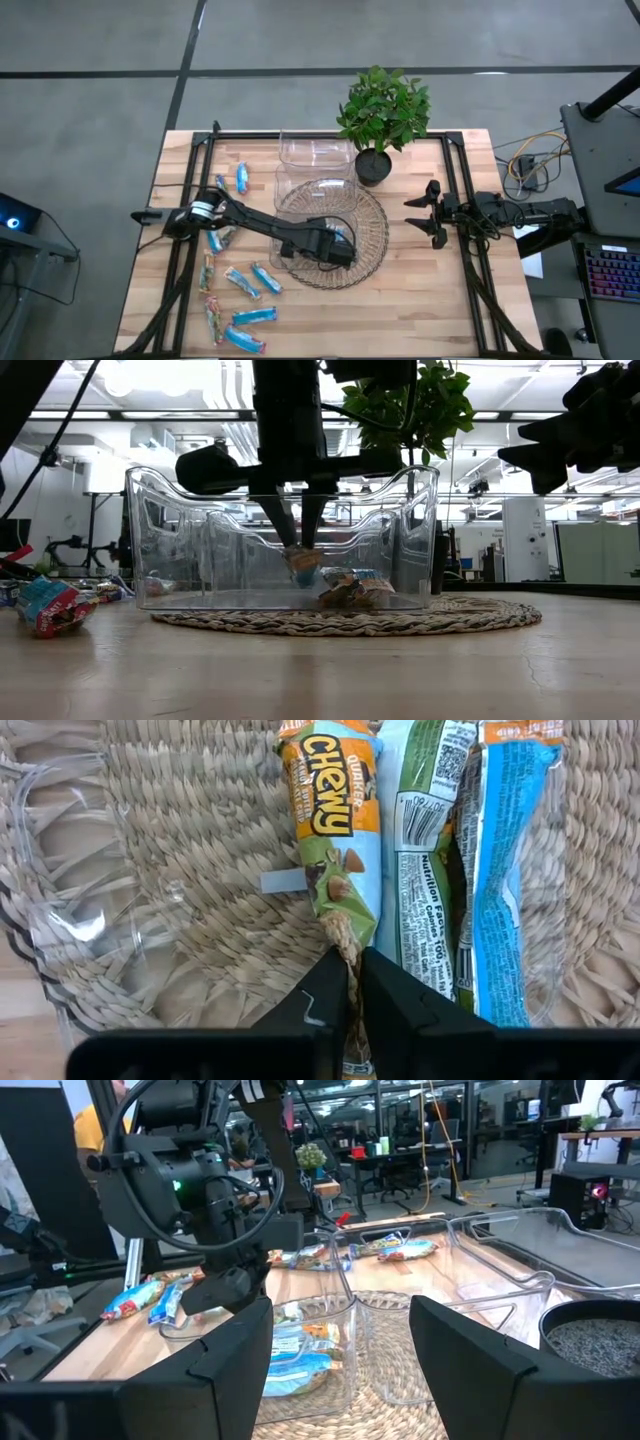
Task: Pick and place Granola Bars by type
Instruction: Put the yellow granola bar into the bottom transparent bin
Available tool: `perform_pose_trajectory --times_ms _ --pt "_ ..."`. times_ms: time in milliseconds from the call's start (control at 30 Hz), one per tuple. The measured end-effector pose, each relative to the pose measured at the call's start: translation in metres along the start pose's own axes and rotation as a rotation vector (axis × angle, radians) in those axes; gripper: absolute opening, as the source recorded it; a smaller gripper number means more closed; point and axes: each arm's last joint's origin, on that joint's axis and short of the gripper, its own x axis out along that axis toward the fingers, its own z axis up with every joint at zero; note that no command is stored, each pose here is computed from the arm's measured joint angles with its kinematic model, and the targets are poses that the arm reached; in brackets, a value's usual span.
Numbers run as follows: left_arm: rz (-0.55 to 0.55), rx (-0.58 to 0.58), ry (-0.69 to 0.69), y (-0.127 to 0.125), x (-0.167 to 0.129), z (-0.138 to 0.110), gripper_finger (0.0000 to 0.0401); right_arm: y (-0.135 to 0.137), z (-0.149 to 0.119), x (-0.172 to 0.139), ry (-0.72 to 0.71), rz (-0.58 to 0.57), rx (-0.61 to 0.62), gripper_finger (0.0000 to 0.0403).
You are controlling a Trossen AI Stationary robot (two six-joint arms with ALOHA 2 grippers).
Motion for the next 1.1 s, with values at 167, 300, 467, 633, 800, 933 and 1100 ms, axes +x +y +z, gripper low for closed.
perform_pose_trajectory --times_ms 167,300,467,633,800,933,1100 --pt "0.002 0.024 0.002 0.0 0.0 0.001 0.0014 0.0 0.0 0.0 0.0 0.0 0.0 0.0224" --pt "0.006 0.038 0.007 0.0 -0.001 0.003 0.0033 0.0 0.0 0.0 0.0 0.0 0.0 0.0224" --pt "0.011 0.048 0.035 0.0 0.001 0.007 0.0098 0.0 0.0 0.0 0.0 0.0 0.0 0.0224" --pt "0.01 0.075 0.048 0.0 0.0 0.01 0.0163 0.0 0.0 0.0 0.0 0.0 0.0 0.0224" --pt "0.004 0.09 0.038 0.0 -0.01 0.013 0.0181 0.0 0.0 0.0 0.0 0.0 0.0 0.0224" --pt "0.042 0.096 0.011 0.002 -0.022 0.018 0.0182 0.0 0.0 0.0 0.0 0.0 0.0 0.0224" --pt "0.057 0.095 0.008 0.0 -0.043 0.025 0.0182 0.0 0.0 0.0 0.0 0.0 0.0 0.0224"
